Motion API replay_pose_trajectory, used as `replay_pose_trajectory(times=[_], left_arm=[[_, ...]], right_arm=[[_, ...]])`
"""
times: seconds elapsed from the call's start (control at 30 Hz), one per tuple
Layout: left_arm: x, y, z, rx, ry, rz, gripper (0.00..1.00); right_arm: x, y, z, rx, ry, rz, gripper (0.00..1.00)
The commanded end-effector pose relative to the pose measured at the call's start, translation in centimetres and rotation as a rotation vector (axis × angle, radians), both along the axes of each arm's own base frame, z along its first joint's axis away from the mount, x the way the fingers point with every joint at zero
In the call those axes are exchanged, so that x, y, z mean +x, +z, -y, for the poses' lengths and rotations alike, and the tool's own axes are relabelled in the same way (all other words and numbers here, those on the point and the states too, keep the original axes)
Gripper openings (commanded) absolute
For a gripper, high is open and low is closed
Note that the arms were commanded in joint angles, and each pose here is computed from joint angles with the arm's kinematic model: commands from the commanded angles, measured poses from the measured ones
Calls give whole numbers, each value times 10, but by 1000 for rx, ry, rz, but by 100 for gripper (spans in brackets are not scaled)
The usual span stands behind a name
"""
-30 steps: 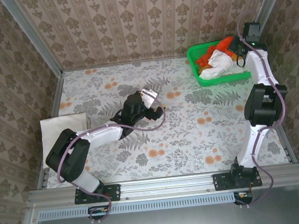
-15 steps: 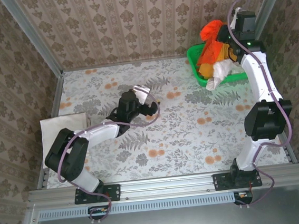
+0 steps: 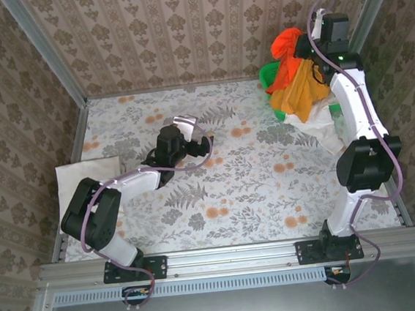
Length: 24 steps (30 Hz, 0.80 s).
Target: Fold and stack the t-shirts
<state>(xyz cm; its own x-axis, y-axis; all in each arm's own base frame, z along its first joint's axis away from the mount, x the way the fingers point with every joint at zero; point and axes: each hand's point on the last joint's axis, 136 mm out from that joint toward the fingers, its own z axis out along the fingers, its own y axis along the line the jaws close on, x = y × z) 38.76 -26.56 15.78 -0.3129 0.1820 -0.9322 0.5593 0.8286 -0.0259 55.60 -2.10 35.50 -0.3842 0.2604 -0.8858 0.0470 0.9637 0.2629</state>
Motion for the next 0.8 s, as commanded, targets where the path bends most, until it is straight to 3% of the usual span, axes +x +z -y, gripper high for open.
replay_pose_trajectory(times=[0.0, 0.13, 0.37, 0.4, 0.43, 0.5, 0.53, 0.6, 0.77], left_arm=[[-1, 5, -1, -57, 4, -8, 100], [1, 13, 0, -86, 1, -1, 100], [1, 6, -4, -68, 3, -12, 100], [1, 4, -5, -66, 7, -15, 100], [1, 3, -6, -66, 11, -19, 100], [0, 1, -7, -65, 14, -28, 100], [-1, 1, -8, -64, 13, -30, 100], [-2, -1, -9, -60, 13, -36, 100], [0, -5, -9, -55, 19, -42, 100]], right_arm=[[0, 31, -14, -1, 62, 76, 0], [4, 34, 6, -43, -36, 87, 0], [27, -59, 94, 5, -322, -124, 0], [32, -74, 102, 13, -334, -137, 6], [37, -87, 107, 21, -329, -158, 22], [44, -109, 112, 26, -301, -218, 73], [44, -113, 110, 13, -287, -239, 85], [37, -117, 104, -10, -267, -242, 94], [8, -123, 100, -14, -282, -236, 95]])
